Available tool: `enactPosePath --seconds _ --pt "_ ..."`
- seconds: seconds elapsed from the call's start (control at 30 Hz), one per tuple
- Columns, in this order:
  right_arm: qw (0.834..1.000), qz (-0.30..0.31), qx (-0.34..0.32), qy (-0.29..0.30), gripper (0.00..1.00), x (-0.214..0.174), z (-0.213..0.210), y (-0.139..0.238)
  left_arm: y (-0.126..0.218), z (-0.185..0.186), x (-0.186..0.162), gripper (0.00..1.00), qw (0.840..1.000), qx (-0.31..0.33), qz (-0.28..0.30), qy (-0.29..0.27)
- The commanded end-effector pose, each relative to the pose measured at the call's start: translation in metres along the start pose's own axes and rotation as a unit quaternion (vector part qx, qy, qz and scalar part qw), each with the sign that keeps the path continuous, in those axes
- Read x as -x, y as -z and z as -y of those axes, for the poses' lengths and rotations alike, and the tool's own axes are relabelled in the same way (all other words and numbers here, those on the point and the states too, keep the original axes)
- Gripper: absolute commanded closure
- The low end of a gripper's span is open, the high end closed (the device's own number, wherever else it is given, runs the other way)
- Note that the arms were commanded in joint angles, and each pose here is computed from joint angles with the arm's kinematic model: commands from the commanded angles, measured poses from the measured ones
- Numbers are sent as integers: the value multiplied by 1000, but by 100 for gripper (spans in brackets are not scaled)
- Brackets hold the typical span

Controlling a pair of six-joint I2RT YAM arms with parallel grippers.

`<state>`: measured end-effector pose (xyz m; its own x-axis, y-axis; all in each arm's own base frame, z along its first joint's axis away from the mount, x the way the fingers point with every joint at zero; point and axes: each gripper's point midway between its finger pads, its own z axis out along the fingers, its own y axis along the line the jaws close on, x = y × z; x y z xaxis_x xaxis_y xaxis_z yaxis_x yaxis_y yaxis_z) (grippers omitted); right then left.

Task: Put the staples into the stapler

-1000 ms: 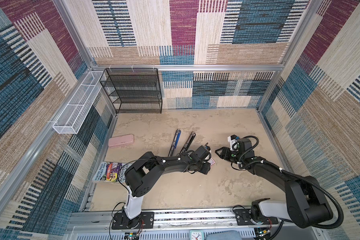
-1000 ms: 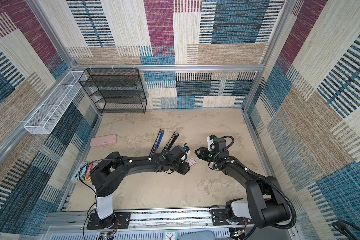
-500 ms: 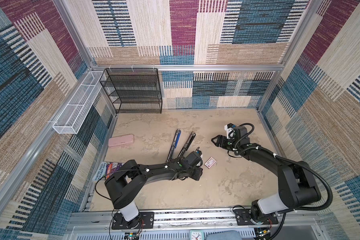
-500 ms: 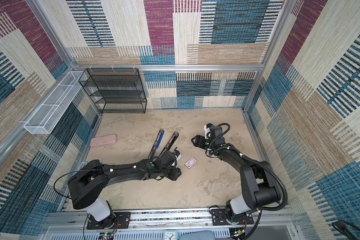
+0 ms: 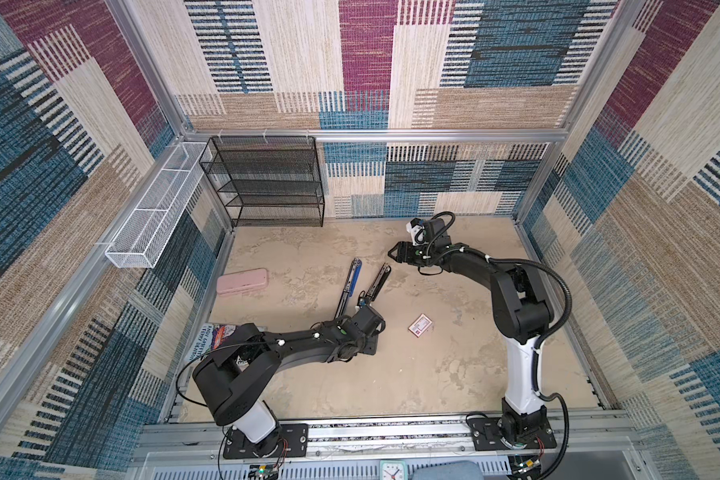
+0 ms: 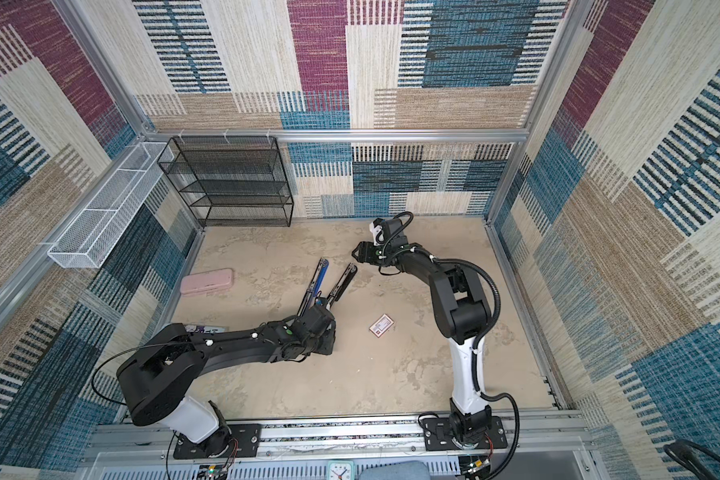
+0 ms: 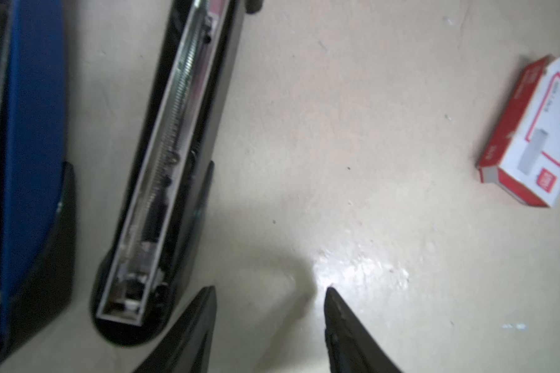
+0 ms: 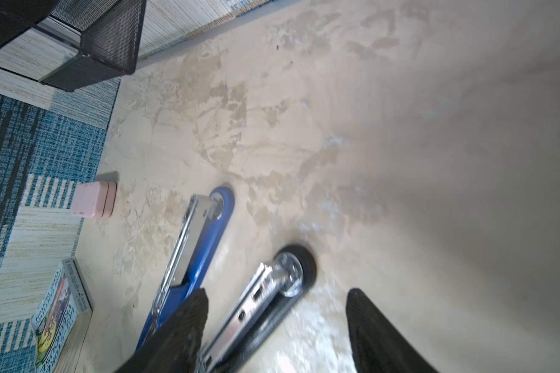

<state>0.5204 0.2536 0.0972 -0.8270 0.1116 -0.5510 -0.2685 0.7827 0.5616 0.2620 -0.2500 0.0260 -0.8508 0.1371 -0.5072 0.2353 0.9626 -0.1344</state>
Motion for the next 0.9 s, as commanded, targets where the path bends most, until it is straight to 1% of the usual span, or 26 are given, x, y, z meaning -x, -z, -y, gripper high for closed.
enactPosePath --seconds 0.0,0.13,0.17,0.27,0.33,0.4,0.53,0.6,0.67,0.73,0.87 --pt "1000 -29 6 0 29 -2 2 -20 -5 -17 -8 43 999 31 -18 20" --pt "998 -55 24 -4 39 0 2 -49 -9 -34 -2 43 998 59 -16 34" --pt "998 -61 25 -3 41 -1 2 -54 -9 -39 1 43 997 64 -14 39" --pt "997 -73 22 2 41 -7 3 -62 -9 -51 7 43 996 74 -11 52" --pt "996 -83 24 2 45 -14 3 -64 -9 -56 10 44 995 80 -10 57" --pt "995 -92 25 4 47 -23 4 -63 -10 -62 13 44 994 88 -7 63" --pt "995 -101 24 6 47 -44 8 -57 -12 -76 20 44 992 106 -4 75" --pt "995 -95 13 10 46 -46 12 -55 -14 -81 25 44 991 110 -4 80" --pt "996 -85 8 18 44 -39 11 -53 -13 -82 30 44 990 114 -1 83" --pt "997 -76 20 25 41 -26 2 -53 -12 -80 32 44 990 109 -1 87" --pt "997 -61 38 36 36 -3 -14 -58 -10 -66 26 44 991 77 -10 106"
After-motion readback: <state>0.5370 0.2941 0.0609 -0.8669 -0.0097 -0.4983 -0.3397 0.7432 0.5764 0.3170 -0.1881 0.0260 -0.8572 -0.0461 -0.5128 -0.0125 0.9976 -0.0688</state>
